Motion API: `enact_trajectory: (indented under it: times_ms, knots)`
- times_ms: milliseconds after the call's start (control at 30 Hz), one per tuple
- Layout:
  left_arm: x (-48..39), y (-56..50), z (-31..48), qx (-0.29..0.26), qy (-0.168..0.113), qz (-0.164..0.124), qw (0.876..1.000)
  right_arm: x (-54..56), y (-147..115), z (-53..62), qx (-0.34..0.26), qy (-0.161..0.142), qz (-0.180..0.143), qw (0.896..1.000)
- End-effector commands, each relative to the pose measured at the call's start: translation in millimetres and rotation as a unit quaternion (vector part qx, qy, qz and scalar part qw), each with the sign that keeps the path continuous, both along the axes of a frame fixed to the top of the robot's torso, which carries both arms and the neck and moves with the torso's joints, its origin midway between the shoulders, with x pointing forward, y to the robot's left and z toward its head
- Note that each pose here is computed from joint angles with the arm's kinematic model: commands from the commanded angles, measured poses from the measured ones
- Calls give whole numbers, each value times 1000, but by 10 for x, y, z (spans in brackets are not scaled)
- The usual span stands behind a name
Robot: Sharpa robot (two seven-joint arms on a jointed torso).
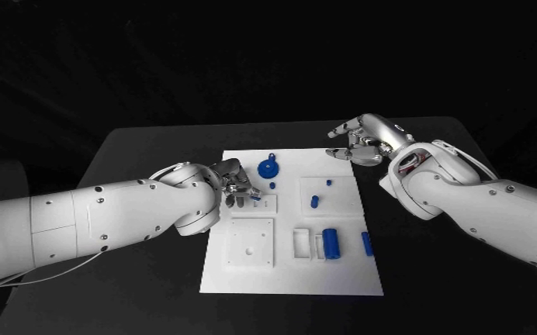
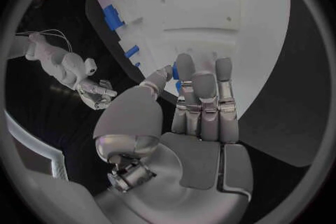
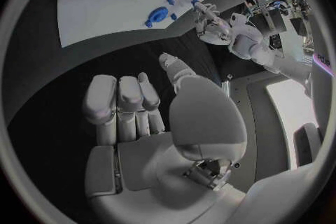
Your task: Assemble the parts on the task board
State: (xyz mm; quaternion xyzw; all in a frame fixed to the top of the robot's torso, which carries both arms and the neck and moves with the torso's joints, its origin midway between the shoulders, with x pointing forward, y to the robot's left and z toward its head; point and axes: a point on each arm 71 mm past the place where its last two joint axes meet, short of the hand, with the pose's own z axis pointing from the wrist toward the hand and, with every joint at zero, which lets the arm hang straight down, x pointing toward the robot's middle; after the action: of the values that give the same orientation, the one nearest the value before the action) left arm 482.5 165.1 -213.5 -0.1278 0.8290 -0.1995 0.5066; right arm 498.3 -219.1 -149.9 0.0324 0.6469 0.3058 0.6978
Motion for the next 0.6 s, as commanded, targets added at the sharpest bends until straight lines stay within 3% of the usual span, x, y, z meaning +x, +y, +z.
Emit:
enact_trajectory:
  times_ms: [33,600]
  knots:
    - [-7,-31,16,-8,-16,5,1000,-2,-2,-8,-2,3,2,1000]
    - [-49,-26,-105,6,-36,13,999,-7,-19,-18,-3,5,1,1000]
